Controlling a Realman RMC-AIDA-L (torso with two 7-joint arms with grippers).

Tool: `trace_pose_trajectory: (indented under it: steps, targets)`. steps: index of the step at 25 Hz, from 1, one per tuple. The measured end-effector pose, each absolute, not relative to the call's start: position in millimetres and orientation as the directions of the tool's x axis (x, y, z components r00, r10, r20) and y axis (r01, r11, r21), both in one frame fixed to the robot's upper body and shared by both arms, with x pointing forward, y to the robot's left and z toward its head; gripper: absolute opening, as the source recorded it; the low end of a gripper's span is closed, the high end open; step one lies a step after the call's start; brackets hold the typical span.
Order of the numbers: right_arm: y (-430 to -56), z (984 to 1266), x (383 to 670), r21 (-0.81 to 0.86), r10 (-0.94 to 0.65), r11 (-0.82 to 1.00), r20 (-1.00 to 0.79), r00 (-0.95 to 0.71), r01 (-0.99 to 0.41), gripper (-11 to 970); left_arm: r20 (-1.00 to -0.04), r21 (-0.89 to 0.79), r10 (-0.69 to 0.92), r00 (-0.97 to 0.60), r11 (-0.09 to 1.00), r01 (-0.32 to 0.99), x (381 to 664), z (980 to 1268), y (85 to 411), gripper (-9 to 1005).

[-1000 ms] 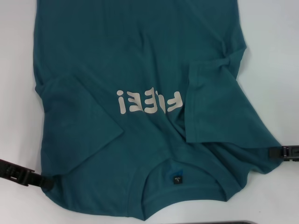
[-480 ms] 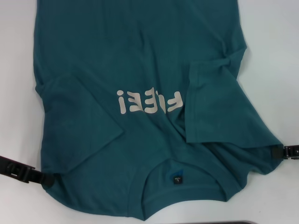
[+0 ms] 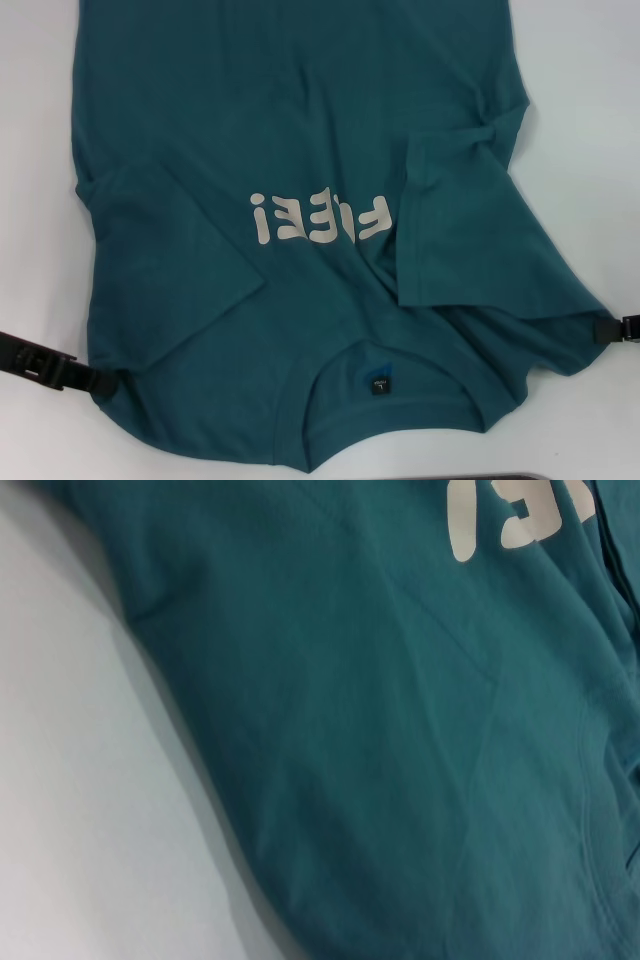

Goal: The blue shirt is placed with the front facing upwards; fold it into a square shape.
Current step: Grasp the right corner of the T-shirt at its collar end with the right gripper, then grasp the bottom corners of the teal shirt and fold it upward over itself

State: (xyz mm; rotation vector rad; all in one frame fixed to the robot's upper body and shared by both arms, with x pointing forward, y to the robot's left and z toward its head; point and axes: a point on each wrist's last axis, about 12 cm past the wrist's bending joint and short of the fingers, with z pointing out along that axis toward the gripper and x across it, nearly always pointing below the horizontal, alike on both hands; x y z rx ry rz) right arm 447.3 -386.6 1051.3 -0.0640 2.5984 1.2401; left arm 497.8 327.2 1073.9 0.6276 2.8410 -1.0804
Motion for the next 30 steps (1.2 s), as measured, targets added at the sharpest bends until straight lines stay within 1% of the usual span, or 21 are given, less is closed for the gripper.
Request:
trace_pose_trajectory:
  steps: [2,7,16,25,30]
  targets:
    - [-387,1051,447,0.758,0.072,0.634,-0.255,-0.964,-0.153,201,-0.176,-0.629,0.357,-0.917,0.676,0.383,498,1074,327,0]
    - [-387,1049,444,0.754,0.066,0.632,-0.283,-0.957,-0.179,30,-0.176,-0.626,0.357,-0.917,0.678,0.384,498,1074,328,0]
    - [-401,1043,419,0.739,0.120,0.637,-0.376,-0.919,-0.220,30,-0.133,-0.652,0.335,-0.933,0.679,0.337,485,1070,345,-1]
    - [-408,1038,400,0.742,0.145,0.634,-0.390,-0.909,-0.217,29,-0.139,-0.677,0.299,-0.944,0.667,0.310,474,1068,360,-1]
    - [-421,1038,384,0.736,0.191,0.652,-0.395,-0.898,-0.185,30,-0.145,-0.672,0.280,-0.949,0.676,0.302,470,1067,367,0]
